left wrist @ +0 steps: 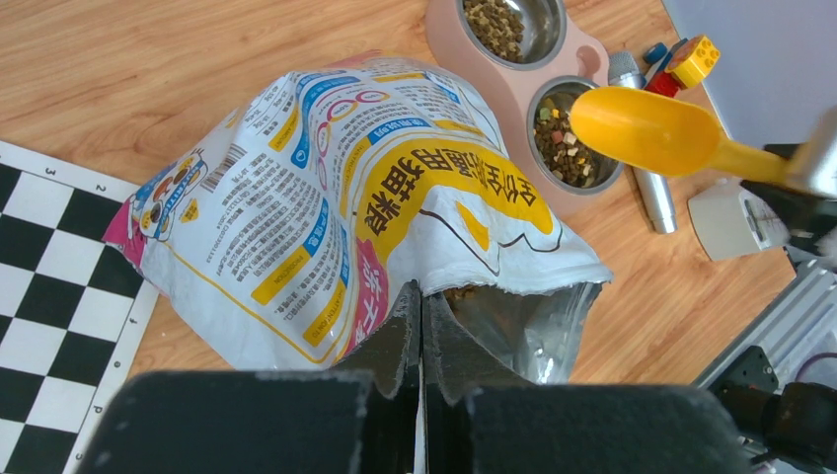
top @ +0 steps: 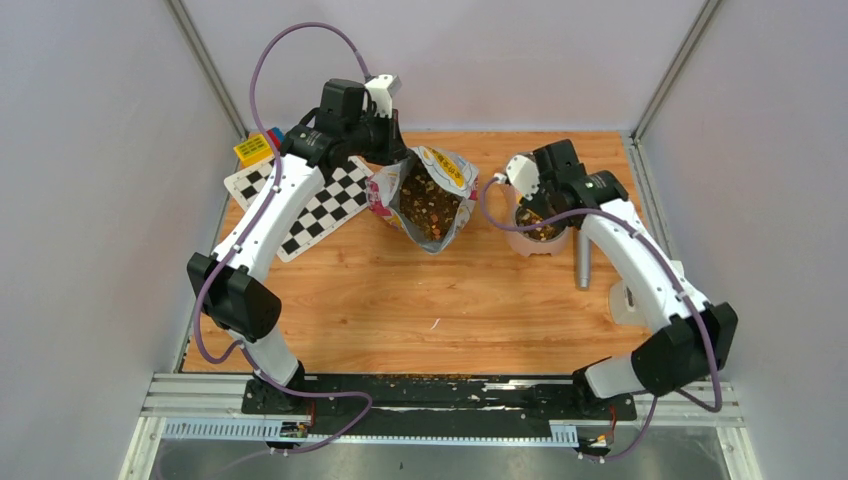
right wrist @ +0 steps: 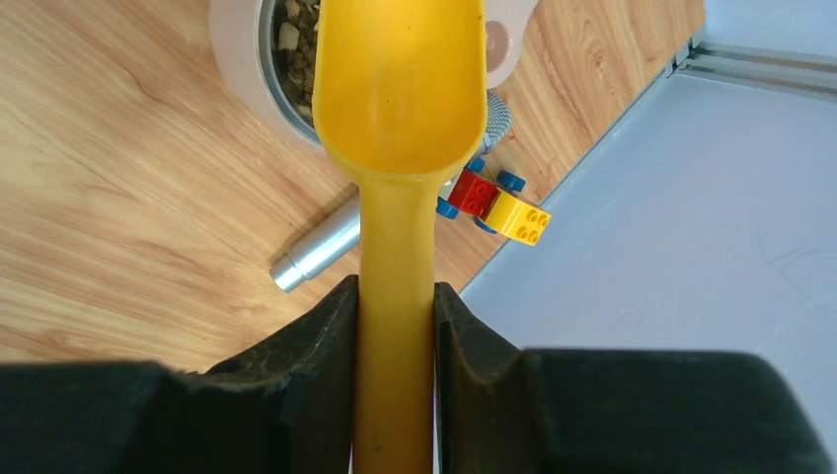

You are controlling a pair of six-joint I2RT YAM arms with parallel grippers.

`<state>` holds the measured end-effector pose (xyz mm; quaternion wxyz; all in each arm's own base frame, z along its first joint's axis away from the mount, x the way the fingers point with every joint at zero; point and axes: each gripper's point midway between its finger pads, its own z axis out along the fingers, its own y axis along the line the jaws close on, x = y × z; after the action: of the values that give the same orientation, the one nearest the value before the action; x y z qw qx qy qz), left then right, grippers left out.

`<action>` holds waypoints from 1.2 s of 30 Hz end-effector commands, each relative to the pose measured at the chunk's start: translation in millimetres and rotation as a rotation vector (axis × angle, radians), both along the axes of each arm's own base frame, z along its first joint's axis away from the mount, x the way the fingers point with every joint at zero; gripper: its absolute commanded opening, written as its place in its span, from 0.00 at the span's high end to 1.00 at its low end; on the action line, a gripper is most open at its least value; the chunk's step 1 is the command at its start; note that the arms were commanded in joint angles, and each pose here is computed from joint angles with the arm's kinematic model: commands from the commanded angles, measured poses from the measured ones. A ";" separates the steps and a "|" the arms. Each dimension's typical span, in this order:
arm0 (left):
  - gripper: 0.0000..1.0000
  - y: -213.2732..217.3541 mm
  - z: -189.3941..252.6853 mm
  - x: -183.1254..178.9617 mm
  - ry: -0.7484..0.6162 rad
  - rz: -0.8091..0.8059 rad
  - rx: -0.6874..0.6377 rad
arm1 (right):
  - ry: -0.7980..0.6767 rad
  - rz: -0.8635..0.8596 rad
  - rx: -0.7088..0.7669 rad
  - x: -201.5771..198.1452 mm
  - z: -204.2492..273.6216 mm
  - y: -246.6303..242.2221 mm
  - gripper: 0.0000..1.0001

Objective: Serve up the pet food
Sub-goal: Pour the pet food into the pet food bowl, then collect the pet food from the pet food bag.

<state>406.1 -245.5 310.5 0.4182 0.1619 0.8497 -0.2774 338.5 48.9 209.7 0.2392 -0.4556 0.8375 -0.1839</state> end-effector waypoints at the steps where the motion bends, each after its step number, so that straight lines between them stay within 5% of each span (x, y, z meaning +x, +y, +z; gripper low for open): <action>1: 1.00 -2.7 55.9 6.1 -0.156 -0.007 -0.089 | -0.213 -0.058 0.253 -8.9 65.9 15.6 1.00; 10: 1.00 -5.6 46.8 12.2 -0.134 -0.010 -0.079 | -0.405 0.124 0.684 -78.5 179.4 55.0 1.00; 18: 1.00 -5.4 33.7 16.6 -0.116 -0.003 -0.060 | -0.192 0.463 0.959 -163.1 184.2 109.2 1.00; 25: 1.00 -6.6 30.1 18.6 -0.111 -0.007 -0.055 | -0.028 0.508 0.996 -168.7 149.5 127.6 1.00; 36: 1.00 -14.2 21.0 13.2 -0.102 -0.064 -0.071 | 0.123 0.321 0.998 -140.0 120.1 167.2 1.00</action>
<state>410.2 -252.1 310.0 0.4194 0.1704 0.8427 -0.2914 193.1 198.3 315.5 0.3846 -0.4499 0.7512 0.2922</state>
